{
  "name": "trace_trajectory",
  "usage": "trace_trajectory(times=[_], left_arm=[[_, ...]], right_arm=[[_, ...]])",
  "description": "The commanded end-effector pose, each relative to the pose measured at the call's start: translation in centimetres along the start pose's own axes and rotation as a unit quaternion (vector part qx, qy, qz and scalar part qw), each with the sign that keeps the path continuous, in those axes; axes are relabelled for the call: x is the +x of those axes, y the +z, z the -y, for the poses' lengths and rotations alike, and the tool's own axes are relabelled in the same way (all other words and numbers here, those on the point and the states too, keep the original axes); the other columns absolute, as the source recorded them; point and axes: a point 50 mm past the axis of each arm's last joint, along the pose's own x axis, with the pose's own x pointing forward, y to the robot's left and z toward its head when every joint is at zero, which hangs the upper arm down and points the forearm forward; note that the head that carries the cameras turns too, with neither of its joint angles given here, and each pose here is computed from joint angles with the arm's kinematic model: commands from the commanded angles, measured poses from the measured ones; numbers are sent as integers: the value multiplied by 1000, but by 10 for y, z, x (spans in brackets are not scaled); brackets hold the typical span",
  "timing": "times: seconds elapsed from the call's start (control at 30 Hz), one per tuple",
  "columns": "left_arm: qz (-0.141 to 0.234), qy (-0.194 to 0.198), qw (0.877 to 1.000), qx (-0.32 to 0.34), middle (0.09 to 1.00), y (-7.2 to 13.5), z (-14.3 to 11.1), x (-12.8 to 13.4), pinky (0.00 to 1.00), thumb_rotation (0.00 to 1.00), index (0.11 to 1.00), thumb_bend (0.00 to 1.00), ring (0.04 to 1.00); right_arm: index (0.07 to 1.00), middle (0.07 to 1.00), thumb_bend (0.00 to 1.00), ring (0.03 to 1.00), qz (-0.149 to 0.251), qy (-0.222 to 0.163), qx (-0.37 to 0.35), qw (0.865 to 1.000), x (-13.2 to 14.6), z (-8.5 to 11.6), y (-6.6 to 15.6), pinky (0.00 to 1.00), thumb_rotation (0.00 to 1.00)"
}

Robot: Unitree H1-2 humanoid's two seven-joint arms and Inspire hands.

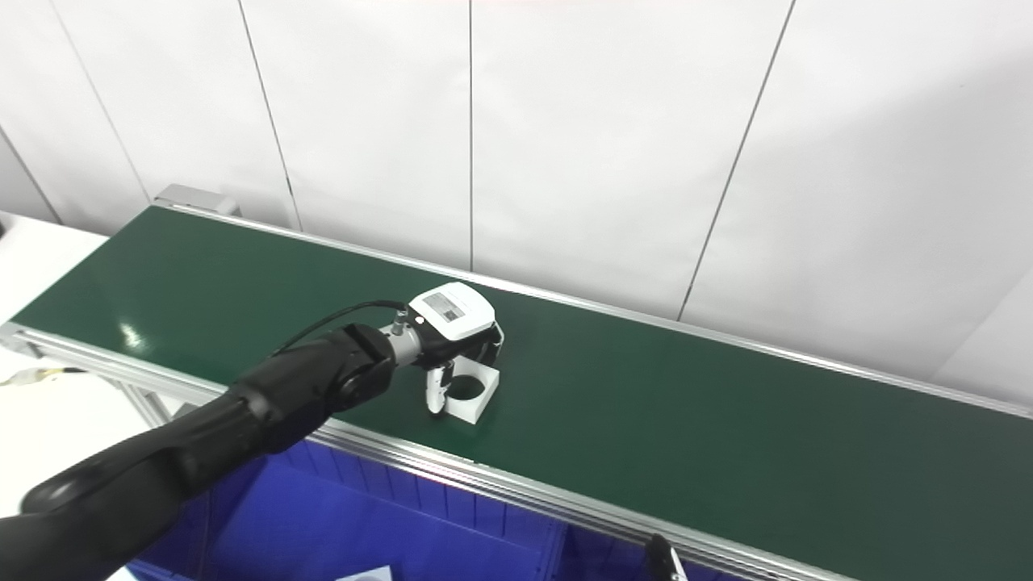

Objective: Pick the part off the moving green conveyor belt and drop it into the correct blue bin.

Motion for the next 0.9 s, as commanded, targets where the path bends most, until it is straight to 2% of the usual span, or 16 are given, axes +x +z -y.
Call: trace_trajectory(times=[0.0,0.03,0.1,0.13,0.23,0.27,0.33,0.4,0.43,0.6,0.7,0.87], left_arm=[[2,50,999,10,432,-8,-42,-1,275,0,528,520,354],[3,51,999,10,431,-7,-44,-2,281,0,530,519,358],[28,80,996,9,423,0,-65,-13,275,0,528,519,345],[35,89,995,9,455,2,-71,-17,259,0,504,523,326],[48,108,993,6,473,9,-91,-32,222,0,490,526,286],[51,112,992,6,433,11,-97,-37,235,0,518,521,306],[60,119,991,6,459,15,-108,-47,227,0,500,524,300],[69,128,989,1,432,18,-116,-56,238,0,523,520,318],[73,133,988,-1,458,20,-118,-61,223,0,502,523,303],[81,134,988,-11,474,26,-124,-80,168,0,488,527,237],[88,133,987,-15,472,31,-119,-90,137,0,487,527,202],[105,122,987,-22,475,43,-107,-105,173,0,487,527,252]], right_arm=[[939,920,869,926,33,2,10,999,7,-2,11,941,994],[939,919,869,925,34,2,10,999,7,-2,11,939,993],[941,925,876,928,38,4,9,999,9,-2,13,943,994],[943,931,883,932,40,5,9,999,10,-2,14,947,994],[942,930,860,928,47,4,13,999,12,-3,18,939,983],[940,926,842,921,48,3,14,999,12,-3,18,927,975],[938,923,837,914,53,3,14,998,13,-2,21,919,968],[932,917,834,904,60,2,14,998,13,0,24,906,956],[928,914,833,901,64,2,16,998,14,1,27,901,948],[906,895,851,881,84,0,19,996,17,4,37,869,920],[902,889,866,875,96,-2,17,995,18,6,44,859,920],[907,889,841,871,107,-4,15,994,16,12,49,847,938]])
